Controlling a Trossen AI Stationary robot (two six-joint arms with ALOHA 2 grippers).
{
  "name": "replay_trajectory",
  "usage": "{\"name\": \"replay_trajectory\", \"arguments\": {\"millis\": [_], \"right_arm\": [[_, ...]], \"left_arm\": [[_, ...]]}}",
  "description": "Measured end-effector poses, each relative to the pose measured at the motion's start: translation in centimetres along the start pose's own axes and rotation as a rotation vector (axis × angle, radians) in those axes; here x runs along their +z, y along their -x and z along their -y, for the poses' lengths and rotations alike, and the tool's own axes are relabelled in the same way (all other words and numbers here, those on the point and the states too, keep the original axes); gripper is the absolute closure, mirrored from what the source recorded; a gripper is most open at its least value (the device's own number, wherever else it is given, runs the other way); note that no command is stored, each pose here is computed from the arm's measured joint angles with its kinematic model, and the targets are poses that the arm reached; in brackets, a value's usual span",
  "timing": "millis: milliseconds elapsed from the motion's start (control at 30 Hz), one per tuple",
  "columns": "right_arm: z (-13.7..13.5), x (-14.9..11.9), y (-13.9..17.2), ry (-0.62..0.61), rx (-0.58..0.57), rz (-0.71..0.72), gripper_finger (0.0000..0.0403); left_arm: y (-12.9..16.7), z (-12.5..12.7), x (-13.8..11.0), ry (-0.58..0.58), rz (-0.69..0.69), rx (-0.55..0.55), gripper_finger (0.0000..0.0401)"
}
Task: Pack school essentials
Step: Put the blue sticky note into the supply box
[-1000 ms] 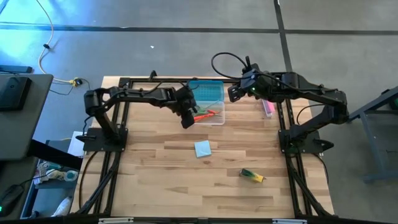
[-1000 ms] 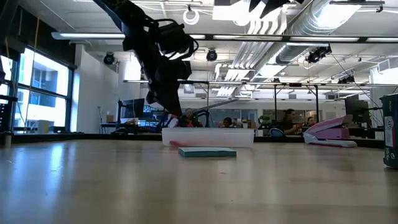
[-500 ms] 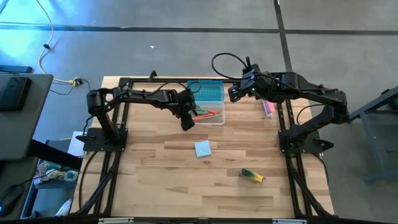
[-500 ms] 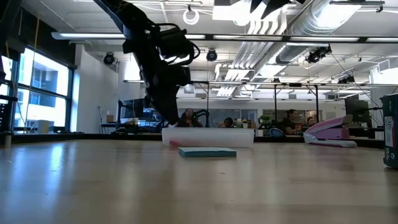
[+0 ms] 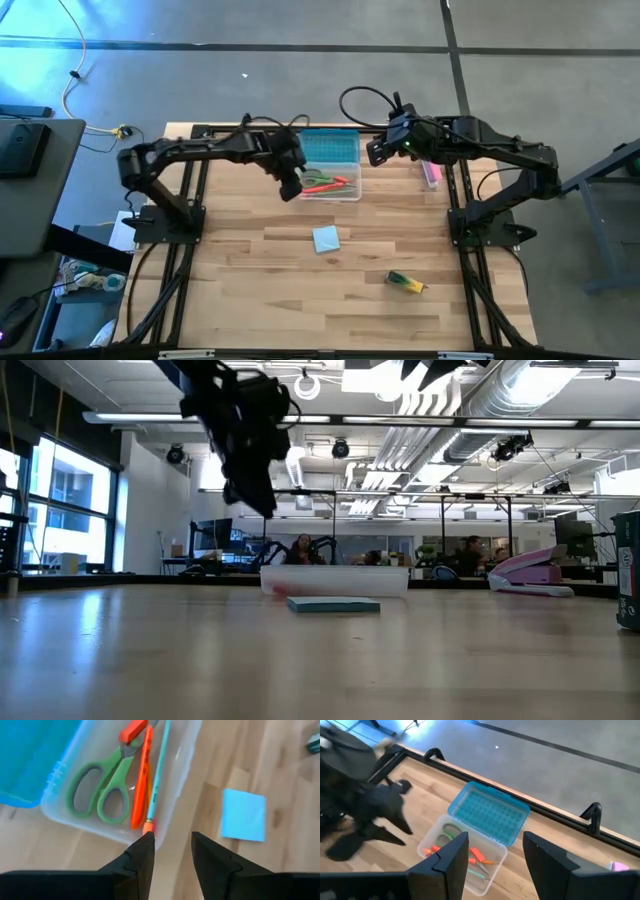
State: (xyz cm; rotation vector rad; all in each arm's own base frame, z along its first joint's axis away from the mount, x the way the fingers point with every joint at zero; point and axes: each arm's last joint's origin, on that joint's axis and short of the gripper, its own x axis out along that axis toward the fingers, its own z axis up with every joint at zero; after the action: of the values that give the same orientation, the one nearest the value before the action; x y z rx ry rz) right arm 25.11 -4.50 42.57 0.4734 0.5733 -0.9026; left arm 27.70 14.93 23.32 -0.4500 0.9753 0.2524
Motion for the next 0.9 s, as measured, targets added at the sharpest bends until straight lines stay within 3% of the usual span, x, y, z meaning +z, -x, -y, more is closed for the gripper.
{"name": "replay_trajectory", "arguments": {"millis": [200, 433, 667, 900], "right_arm": [[0.0, 0.0, 0.0, 0.02, 0.011, -0.008, 0.0226], [-0.6, 0.0, 0.1, 0.051, 0.114, -0.047, 0.0226], [-3.4, -0.5, 0.3, 0.224, 0.272, 0.0, 0.0226], [-7.3, -2.2, -1.4, 0.392, 0.365, -0.004, 0.0226]], "left_arm": [[3.7, 1.9, -0.3, -0.045, 0.159, -0.029, 0.0282], [5.1, 3.6, -3.8, 0.003, 0.321, -0.121, 0.0282], [5.5, 5.1, -7.8, -0.022, 0.492, -0.233, 0.0282], [5.9, 5.9, -11.2, -0.05, 0.652, -0.326, 0.0282]]}}
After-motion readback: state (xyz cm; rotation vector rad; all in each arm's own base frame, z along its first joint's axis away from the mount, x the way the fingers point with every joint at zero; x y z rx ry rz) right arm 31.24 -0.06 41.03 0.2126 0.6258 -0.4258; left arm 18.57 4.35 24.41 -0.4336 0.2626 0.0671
